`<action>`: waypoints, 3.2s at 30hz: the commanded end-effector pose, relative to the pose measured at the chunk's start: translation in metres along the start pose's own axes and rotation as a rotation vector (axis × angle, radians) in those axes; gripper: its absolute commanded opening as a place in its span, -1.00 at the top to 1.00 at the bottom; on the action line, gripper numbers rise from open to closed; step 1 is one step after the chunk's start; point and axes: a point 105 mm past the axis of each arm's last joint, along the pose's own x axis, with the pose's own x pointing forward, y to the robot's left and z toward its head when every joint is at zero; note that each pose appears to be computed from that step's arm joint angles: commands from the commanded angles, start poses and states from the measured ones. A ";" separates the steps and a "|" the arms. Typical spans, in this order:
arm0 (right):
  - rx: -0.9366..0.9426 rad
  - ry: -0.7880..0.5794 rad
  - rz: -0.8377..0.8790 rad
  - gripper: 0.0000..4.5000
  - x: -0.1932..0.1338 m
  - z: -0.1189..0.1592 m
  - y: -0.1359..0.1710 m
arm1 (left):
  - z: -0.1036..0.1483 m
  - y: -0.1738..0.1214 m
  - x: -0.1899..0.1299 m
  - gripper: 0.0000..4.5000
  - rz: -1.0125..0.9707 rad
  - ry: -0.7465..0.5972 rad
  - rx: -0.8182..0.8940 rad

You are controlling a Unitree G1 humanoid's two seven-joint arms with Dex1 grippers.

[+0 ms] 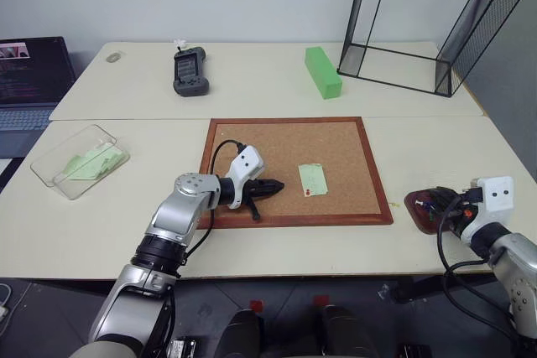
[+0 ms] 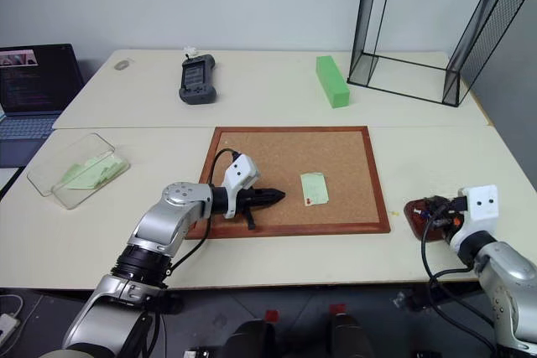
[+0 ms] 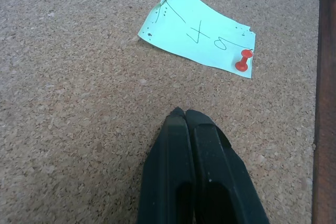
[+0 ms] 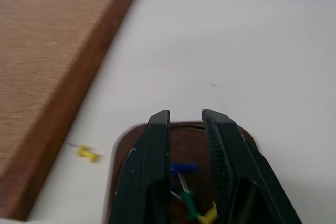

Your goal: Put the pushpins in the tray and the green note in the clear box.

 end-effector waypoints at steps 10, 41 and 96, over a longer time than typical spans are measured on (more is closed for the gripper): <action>-0.280 -0.089 0.570 0.54 0.037 0.017 0.116 | 0.003 -0.003 0.004 1.00 -0.014 0.001 0.016; -0.255 -0.121 0.740 0.54 0.113 0.007 0.171 | 0.005 -0.004 -0.004 1.00 0.013 0.009 0.023; -0.800 -0.398 0.638 1.00 0.071 0.102 0.132 | 0.088 -0.012 -0.050 -0.11 -0.184 -0.480 -0.796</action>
